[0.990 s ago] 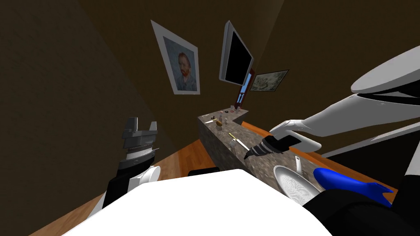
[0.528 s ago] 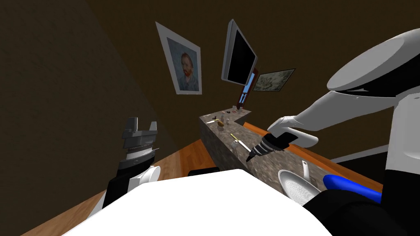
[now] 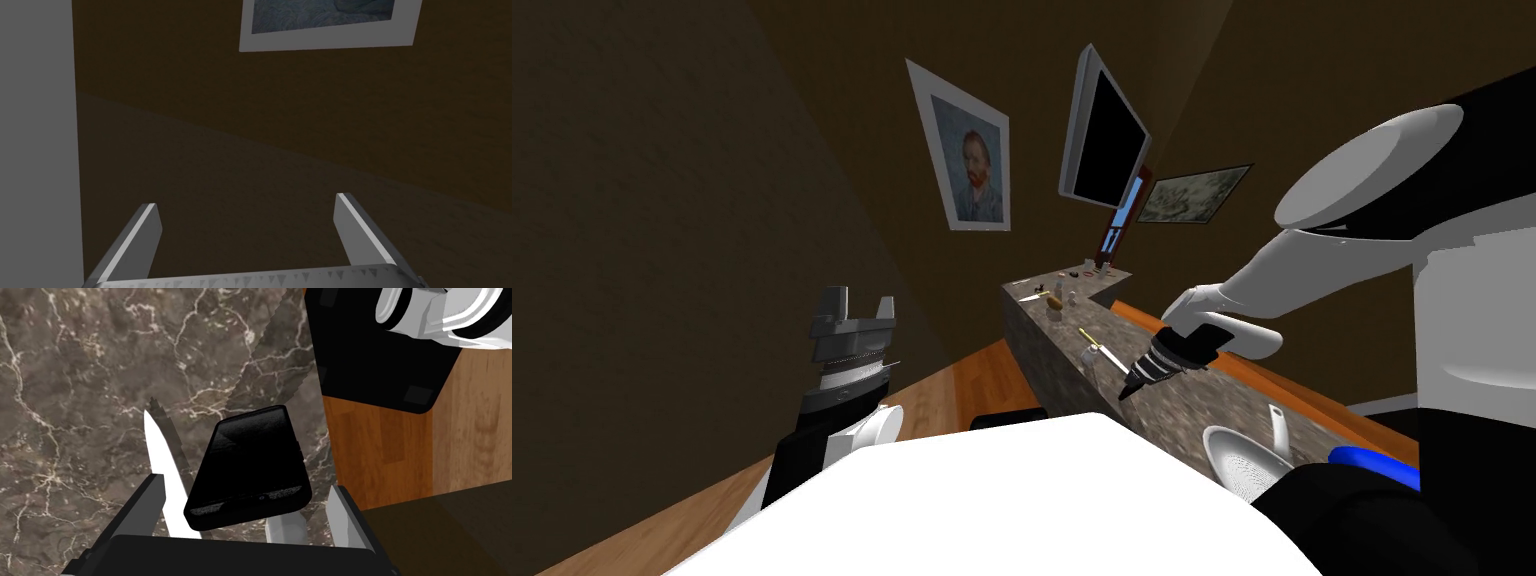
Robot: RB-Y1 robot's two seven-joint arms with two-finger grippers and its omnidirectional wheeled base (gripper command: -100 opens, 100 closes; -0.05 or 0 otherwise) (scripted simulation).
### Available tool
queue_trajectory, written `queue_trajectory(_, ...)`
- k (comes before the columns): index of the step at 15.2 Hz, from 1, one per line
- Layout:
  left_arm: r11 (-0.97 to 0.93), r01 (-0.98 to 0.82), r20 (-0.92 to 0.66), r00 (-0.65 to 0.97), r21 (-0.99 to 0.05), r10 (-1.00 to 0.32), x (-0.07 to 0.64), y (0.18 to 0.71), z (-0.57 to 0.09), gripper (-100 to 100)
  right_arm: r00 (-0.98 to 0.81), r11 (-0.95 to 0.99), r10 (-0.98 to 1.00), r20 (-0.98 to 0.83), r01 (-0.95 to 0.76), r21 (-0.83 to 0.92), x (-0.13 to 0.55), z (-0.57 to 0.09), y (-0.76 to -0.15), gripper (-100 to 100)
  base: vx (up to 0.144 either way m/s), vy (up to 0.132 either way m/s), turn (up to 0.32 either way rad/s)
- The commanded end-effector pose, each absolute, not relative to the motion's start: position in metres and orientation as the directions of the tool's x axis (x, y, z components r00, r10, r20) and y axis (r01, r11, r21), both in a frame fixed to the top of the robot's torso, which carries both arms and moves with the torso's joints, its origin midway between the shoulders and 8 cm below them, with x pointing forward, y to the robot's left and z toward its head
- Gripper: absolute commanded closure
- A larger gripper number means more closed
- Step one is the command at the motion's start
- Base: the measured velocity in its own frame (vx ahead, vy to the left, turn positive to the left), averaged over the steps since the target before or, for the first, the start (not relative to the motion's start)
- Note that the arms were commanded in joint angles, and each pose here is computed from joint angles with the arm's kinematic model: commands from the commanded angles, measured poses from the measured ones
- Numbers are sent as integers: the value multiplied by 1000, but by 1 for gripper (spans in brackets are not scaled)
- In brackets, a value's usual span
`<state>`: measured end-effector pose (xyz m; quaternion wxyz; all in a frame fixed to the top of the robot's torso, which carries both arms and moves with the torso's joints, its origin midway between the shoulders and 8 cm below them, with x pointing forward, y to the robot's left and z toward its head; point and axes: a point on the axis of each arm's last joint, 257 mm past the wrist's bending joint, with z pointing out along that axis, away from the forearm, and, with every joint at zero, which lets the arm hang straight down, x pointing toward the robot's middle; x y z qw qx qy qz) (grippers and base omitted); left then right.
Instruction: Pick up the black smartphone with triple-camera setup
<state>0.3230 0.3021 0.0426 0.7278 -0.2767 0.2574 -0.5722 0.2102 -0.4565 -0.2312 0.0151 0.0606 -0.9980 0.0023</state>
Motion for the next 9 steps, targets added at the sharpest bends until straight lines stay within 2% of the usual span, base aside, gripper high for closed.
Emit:
queue_trajectory(1, 192, 691, -58, 213, -697, -975, 323, 302, 43, 0, -993, 993, -114, 30, -114, -4, 205, -240, -463, -100, 15, 25, 53)
queue_trajectory(4, 192, 691, -58, 213, -697, -975, 323, 302, 43, 0, -993, 994, -111, 31, -111, -1, 203, -243, -464, -100, 11, 21, 41)
queue_trajectory(5, 192, 691, -58, 213, -697, -975, 323, 302, 43, 0, -993, 994, -111, 30, -111, -3, 202, -244, -465, 100, 0, 0, 0)
queue_trajectory(9, 192, 691, -58, 213, -697, -975, 323, 302, 43, 0, -994, 994, -106, 30, -107, -4, 202, -244, -465, 100, 0, 0, 0)
